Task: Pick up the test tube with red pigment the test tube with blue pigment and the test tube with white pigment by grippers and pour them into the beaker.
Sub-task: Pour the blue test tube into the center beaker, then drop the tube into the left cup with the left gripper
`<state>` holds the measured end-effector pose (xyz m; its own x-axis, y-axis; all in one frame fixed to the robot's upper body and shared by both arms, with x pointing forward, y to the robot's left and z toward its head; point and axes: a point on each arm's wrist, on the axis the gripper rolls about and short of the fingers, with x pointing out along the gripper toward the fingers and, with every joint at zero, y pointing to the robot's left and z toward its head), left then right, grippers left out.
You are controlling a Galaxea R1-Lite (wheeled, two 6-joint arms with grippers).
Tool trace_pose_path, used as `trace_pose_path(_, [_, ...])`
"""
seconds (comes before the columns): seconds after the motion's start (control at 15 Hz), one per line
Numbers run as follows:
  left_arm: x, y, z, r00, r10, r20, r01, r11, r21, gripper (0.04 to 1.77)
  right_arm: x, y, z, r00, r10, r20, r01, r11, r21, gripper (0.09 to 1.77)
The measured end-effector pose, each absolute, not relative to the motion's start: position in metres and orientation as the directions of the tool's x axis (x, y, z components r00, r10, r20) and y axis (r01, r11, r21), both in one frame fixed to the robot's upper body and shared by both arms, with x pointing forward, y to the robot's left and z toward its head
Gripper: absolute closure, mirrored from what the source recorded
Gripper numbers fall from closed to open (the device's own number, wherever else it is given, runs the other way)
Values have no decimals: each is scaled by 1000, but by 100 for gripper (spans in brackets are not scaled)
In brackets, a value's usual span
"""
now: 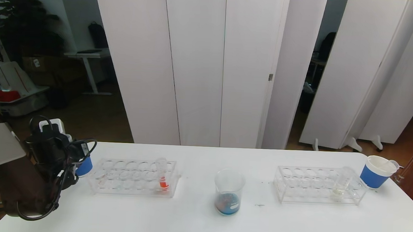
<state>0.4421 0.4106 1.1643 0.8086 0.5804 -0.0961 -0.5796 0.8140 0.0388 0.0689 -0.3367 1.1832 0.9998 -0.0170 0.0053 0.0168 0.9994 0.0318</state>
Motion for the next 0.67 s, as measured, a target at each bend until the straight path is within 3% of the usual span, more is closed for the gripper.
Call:
trace_pose_path(0.4, [442, 409, 1159, 813, 571, -113, -570, 820, 51, 122, 69, -337, 1183, 1000, -17, 5, 17, 999, 32, 11])
trace_pose_path(0.47, [442, 408, 1159, 813, 571, -112, -569, 821, 53, 107, 69, -337, 1183, 1000, -17, 5, 17, 999, 33, 11])
trace_pose_path(0.6, [442, 408, 1161, 816, 568, -106, -566, 823, 51, 40, 69, -337, 1183, 1000, -17, 5, 17, 999, 32, 11])
trace_pose_path(0.67, [442, 407, 1163, 817, 567, -103, -565, 824, 50, 16, 69, -337, 1183, 1000, -17, 5, 16, 999, 32, 11])
